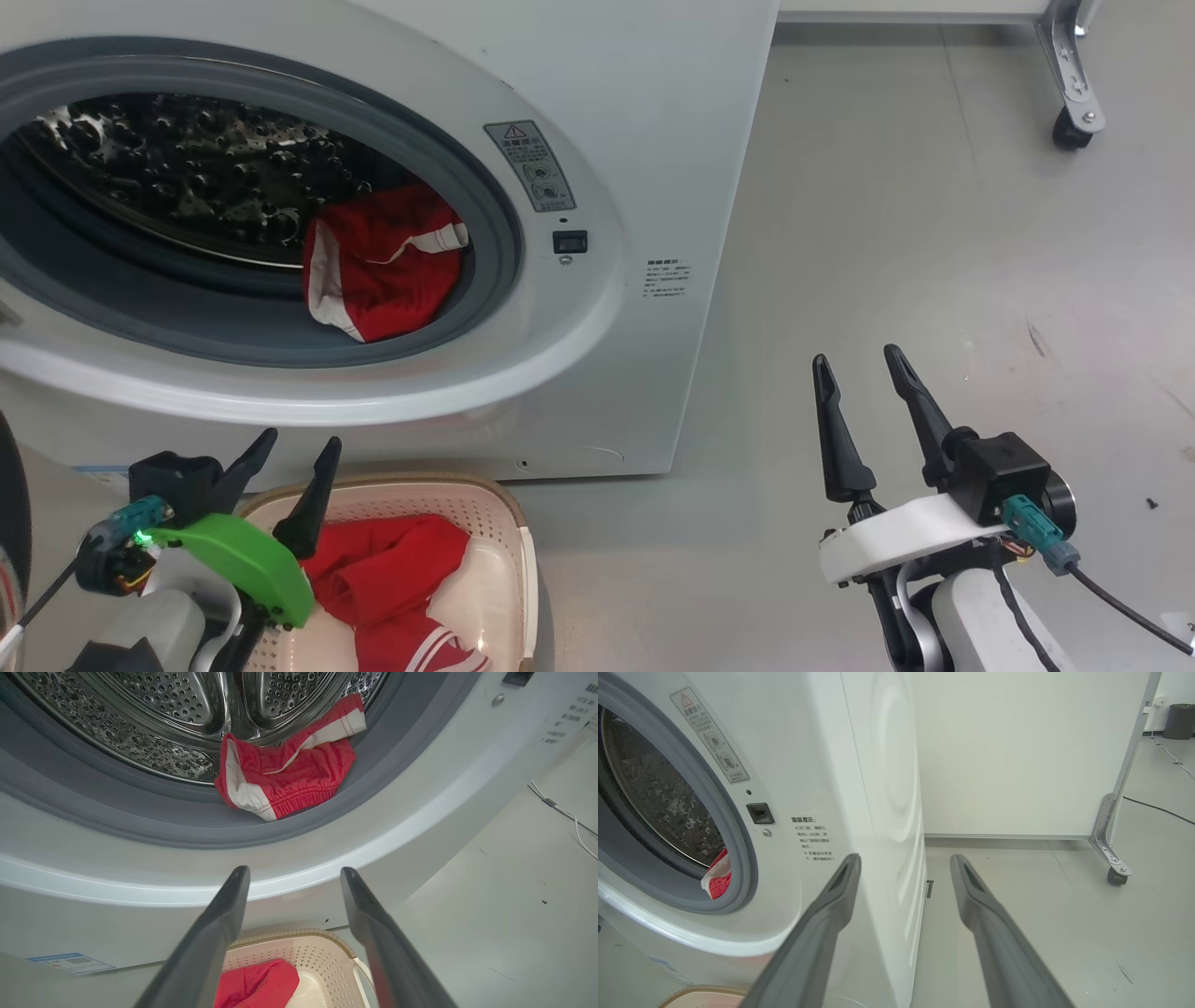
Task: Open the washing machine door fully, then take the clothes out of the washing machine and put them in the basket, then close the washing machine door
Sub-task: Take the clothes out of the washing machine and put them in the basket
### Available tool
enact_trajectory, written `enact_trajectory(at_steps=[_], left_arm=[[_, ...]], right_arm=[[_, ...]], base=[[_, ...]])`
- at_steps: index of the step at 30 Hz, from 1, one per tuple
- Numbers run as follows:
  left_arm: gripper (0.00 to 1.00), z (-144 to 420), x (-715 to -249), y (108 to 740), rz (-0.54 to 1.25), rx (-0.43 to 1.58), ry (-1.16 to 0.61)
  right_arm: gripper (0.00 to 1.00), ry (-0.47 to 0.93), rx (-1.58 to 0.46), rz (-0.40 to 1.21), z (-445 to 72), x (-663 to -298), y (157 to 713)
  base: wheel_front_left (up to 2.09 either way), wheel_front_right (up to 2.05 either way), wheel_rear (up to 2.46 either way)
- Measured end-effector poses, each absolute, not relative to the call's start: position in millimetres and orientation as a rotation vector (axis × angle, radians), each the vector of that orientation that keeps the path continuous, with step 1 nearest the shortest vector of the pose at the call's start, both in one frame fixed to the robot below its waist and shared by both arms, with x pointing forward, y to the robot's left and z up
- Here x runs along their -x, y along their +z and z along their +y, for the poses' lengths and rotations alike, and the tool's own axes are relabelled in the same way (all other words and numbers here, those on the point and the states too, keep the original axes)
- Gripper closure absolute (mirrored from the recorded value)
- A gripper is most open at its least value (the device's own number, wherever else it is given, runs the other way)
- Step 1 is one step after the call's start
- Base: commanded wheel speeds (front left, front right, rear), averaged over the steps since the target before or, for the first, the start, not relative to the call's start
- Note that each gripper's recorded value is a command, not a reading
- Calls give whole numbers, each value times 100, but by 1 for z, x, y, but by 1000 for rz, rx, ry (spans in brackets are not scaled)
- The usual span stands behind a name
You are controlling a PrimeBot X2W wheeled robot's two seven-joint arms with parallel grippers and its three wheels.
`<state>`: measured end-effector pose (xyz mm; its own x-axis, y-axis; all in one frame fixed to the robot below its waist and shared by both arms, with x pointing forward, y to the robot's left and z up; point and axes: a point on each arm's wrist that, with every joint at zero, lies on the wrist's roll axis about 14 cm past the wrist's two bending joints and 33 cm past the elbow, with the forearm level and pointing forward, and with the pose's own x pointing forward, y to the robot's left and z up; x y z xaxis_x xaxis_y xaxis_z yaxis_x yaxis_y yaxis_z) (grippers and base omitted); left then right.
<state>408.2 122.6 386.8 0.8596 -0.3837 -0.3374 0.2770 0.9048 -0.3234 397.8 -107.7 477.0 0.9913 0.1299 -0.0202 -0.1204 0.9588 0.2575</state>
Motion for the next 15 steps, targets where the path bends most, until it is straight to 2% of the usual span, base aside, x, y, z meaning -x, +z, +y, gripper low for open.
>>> enact_trajectory(at_steps=[9,15], left_arm=[[0,152,-424,452,193,308,-277],[0,164,-417,468,134,325,-239]], right_arm=[[0,179,-269,11,-94,-390,488],[0,187,-272,3,-93,-387,491]], base=[[0,0,0],[0,0,0]])
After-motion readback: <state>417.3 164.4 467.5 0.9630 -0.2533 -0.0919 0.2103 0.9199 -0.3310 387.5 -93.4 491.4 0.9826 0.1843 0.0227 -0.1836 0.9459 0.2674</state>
